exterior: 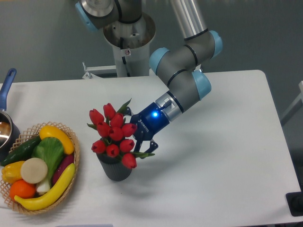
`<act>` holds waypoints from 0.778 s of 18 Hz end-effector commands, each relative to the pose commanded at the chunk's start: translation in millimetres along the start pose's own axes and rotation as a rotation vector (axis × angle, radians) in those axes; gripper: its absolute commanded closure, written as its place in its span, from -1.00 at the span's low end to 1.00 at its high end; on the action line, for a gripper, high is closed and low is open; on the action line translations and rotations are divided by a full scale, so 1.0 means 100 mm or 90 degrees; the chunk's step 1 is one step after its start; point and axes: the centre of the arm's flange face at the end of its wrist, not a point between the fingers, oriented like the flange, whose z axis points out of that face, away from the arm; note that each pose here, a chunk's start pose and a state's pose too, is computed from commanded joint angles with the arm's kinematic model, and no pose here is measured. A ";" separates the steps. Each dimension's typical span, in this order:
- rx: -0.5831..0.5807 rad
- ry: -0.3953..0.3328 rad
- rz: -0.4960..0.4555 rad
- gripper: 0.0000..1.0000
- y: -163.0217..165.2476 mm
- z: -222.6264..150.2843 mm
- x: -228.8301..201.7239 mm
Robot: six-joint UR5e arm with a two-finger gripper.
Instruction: Insert the flowers into the vase
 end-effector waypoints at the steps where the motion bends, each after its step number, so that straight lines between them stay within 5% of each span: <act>1: 0.000 -0.001 0.001 -1.00 -0.02 -0.01 0.01; 7: -0.044 -0.039 0.031 -1.00 -0.22 -0.25 0.26; 14: -0.191 -0.149 0.074 -1.00 -0.45 -0.80 0.42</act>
